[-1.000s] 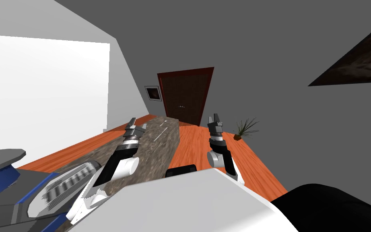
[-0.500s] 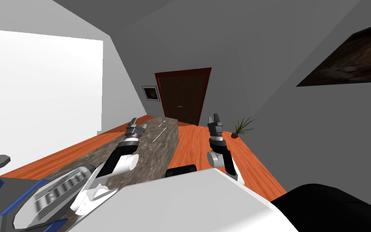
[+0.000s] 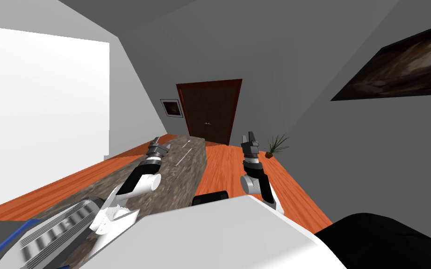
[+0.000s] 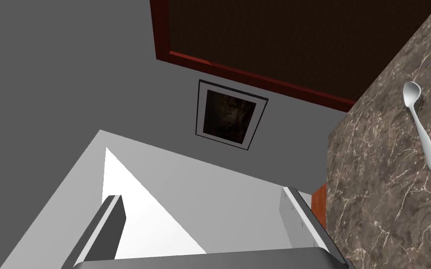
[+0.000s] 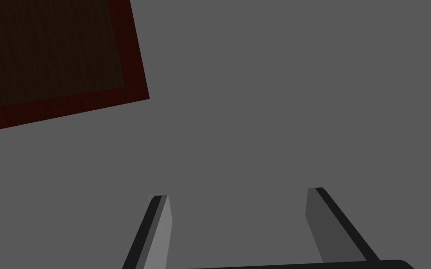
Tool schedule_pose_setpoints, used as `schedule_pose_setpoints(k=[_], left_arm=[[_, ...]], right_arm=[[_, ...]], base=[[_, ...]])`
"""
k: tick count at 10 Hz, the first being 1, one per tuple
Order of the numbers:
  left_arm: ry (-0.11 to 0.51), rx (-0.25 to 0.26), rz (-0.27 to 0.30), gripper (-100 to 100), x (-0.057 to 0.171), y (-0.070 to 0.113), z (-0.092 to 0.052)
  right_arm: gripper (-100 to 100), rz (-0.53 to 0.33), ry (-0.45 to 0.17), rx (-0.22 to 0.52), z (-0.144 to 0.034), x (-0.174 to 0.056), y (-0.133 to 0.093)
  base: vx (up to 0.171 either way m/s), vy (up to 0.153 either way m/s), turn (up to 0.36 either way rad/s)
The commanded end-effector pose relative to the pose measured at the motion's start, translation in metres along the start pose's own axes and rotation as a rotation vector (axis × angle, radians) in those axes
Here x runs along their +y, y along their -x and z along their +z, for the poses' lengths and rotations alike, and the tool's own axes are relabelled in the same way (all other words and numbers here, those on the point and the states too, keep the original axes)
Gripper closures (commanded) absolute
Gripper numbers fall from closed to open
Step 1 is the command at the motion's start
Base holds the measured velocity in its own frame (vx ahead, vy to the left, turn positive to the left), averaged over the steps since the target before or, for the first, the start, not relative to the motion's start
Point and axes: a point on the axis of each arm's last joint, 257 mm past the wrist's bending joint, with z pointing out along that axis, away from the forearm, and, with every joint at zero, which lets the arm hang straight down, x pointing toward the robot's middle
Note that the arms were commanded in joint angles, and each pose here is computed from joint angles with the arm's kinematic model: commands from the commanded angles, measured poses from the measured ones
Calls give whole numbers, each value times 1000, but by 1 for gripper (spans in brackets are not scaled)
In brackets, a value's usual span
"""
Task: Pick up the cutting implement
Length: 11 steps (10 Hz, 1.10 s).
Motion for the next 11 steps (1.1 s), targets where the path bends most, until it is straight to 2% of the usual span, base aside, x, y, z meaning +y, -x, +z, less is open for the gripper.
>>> schedule_pose_setpoints(k=[1,2,4,5,6,7,9,10,11], left_arm=[[39,-24,-19,-100,10,7,3],[51,-43,-54,-100,12,14,9],[82,-57,-54,-100,20,17,9],[105,-82,-93,-100,25,25,15],[124,-91,-93,-100,30,28,14],[135,-112,-133,-100,33,35,20],[168,-128,-134,-100,41,38,18],[191,-155,-176,-100,47,46,23],[213,-165,-176,-100,53,48,21]], right_arm=[[0,0,0,0,0,0,0],[0,0,0,0,0,0,0],[0,0,0,0,0,0,0],[0,0,0,0,0,0,0],[0,0,0,0,0,0,0],[0,0,0,0,0,0,0],[0,0,0,0,0,0,0],[0,0,0,0,0,0,0],[0,0,0,0,0,0,0]], base=[[-5,15,-47],[-5,16,-87],[-1,11,-26],[-1,7,-104],[0,13,-55],[0,13,-87],[1,11,-21],[1,10,-81],[2,13,-58]])
